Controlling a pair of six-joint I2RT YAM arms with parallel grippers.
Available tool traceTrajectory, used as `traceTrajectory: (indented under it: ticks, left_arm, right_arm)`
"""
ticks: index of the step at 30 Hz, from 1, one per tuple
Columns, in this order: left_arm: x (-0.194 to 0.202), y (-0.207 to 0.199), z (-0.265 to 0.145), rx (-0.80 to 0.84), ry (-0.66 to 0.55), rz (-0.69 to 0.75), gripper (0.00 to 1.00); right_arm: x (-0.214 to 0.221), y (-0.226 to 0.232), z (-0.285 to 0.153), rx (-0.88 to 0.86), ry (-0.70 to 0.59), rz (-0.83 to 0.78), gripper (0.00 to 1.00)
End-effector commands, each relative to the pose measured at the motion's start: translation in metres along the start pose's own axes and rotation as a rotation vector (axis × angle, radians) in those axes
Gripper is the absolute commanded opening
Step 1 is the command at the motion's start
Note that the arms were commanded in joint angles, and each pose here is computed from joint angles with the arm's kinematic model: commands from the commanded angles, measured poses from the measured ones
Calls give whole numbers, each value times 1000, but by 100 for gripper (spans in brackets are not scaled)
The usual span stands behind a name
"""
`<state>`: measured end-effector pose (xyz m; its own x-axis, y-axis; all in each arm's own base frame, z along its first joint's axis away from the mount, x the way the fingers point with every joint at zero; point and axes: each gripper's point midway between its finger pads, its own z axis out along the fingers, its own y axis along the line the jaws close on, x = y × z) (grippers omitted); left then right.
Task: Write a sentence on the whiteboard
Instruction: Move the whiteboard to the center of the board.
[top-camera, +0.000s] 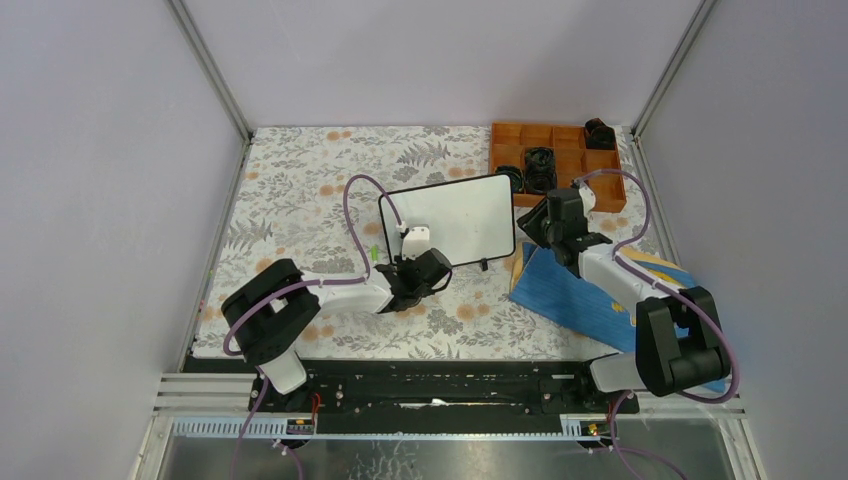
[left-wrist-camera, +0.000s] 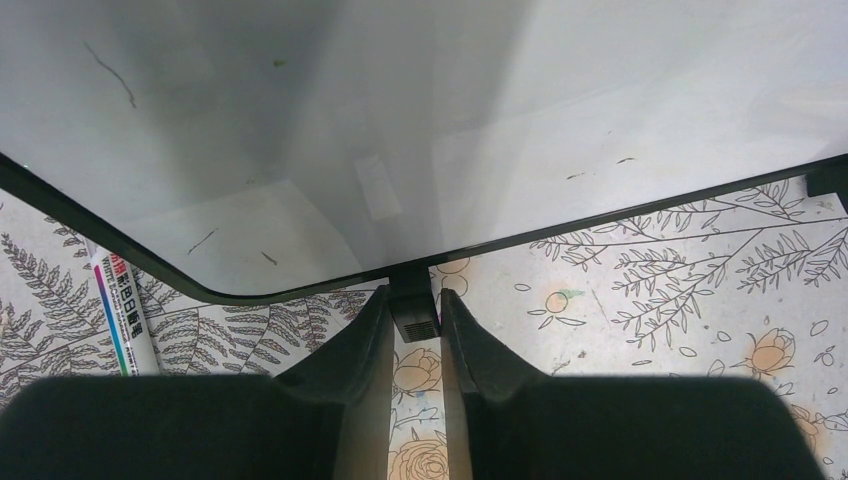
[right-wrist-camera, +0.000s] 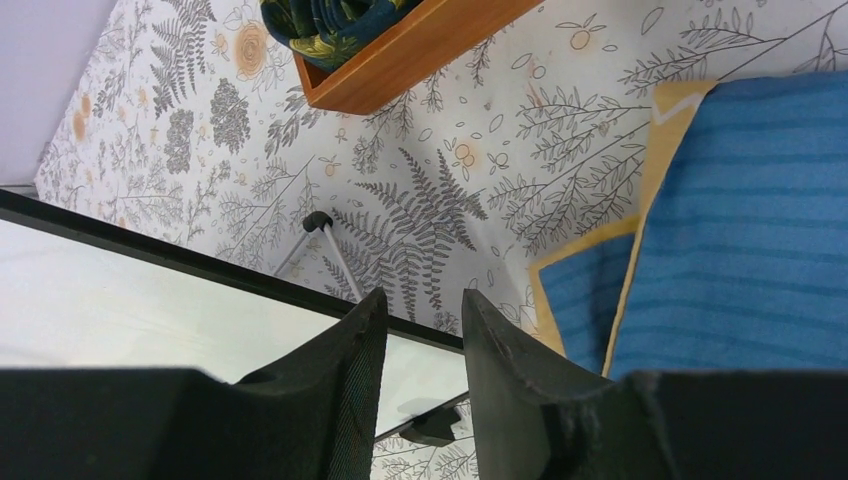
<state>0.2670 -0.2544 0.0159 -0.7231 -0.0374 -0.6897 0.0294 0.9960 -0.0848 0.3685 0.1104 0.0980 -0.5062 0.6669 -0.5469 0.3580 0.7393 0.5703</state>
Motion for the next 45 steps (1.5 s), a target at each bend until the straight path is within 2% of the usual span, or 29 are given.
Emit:
traceTrajectory:
  ticks: [1,9,21,27,32,37,40,43,45]
  left_arm:
    - [-3,-1,-5,19,-16,31,3]
    - [-4,-3,-5,23,-18,33,2]
    - [-4,-2,-7,20,-20,31,1]
    - [-5,2,-11,11,-24,27,2]
    - [-5,5,-15,12,-29,23,3]
    - [-6,3,-19,23,-32,21,11]
    - [-6,1,-22,33,-31,24,18]
    - [-5,-1,-26,42,-29,24,32]
    - [-4,-1,-29,48,-30,20,37]
  right_arm:
    - [-12,33,-1,-98,-22,-25,39]
    - [2,41,2,-125,20,-61,32]
    - [16,43,-2,-123,35,-93,30]
    - [-1,32,-13,-70,-47,-74,35]
    - [-21,29,-33,-53,-131,-90,49]
    - [-28,26,-58,-77,-174,-144,64]
    - [-25,18,-68,-90,-184,-173,67]
    - [-23,14,-78,-111,-192,-206,68]
    - [-17,6,-83,-101,-177,-228,68]
